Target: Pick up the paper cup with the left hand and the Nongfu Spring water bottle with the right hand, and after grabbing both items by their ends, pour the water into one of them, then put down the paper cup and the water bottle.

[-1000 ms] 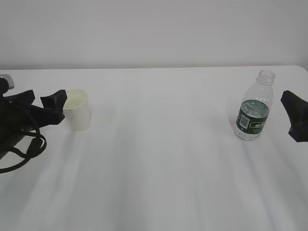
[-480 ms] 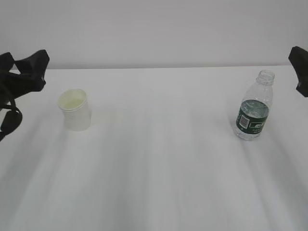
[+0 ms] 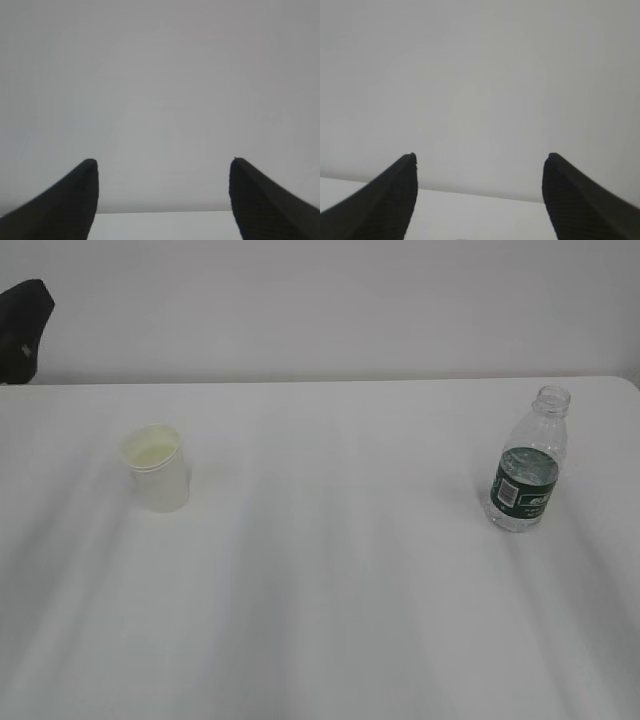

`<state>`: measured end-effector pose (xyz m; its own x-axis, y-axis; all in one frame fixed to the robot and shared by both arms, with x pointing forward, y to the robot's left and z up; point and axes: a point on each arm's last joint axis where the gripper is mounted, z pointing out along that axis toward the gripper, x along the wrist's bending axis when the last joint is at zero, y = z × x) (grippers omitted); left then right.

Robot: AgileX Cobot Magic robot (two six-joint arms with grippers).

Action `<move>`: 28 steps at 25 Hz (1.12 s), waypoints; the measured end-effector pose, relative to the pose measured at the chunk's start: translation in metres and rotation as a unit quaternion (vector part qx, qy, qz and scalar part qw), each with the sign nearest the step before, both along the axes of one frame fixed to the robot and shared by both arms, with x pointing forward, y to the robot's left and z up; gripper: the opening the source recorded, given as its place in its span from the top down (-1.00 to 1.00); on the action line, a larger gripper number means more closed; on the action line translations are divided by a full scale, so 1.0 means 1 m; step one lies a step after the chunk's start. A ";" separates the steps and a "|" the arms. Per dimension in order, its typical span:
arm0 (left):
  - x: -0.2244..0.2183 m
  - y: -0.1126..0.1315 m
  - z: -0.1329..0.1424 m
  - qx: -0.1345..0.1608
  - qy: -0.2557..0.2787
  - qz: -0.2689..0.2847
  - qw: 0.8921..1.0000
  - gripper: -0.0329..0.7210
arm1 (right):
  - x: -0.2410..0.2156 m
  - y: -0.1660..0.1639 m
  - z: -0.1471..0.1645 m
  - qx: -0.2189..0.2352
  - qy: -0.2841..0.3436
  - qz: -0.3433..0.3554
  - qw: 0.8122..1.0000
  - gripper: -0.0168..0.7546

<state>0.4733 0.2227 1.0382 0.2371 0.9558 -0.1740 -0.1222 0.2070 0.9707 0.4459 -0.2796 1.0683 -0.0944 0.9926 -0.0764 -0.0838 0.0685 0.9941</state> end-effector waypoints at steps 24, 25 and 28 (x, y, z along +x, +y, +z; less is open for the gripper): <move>-0.099 0.028 0.069 0.037 -0.016 -0.059 0.997 -0.64 | -0.116 -0.012 0.057 -0.014 0.001 -0.012 1.000 -0.57; -0.104 0.029 0.069 0.040 -0.012 -0.062 0.997 -0.64 | -0.122 -0.013 0.058 -0.021 0.001 -0.015 1.000 -0.57; -0.118 0.033 0.071 0.062 -0.007 -0.069 0.996 -0.64 | -0.134 -0.014 0.058 -0.031 -0.001 -0.020 0.999 -0.57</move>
<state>0.3556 0.2555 1.1089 0.3692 0.9278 -0.0528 -0.1149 0.1020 0.9881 0.3121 -0.2940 1.1259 -0.0554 0.9888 -0.1388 -0.0810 0.1341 0.9877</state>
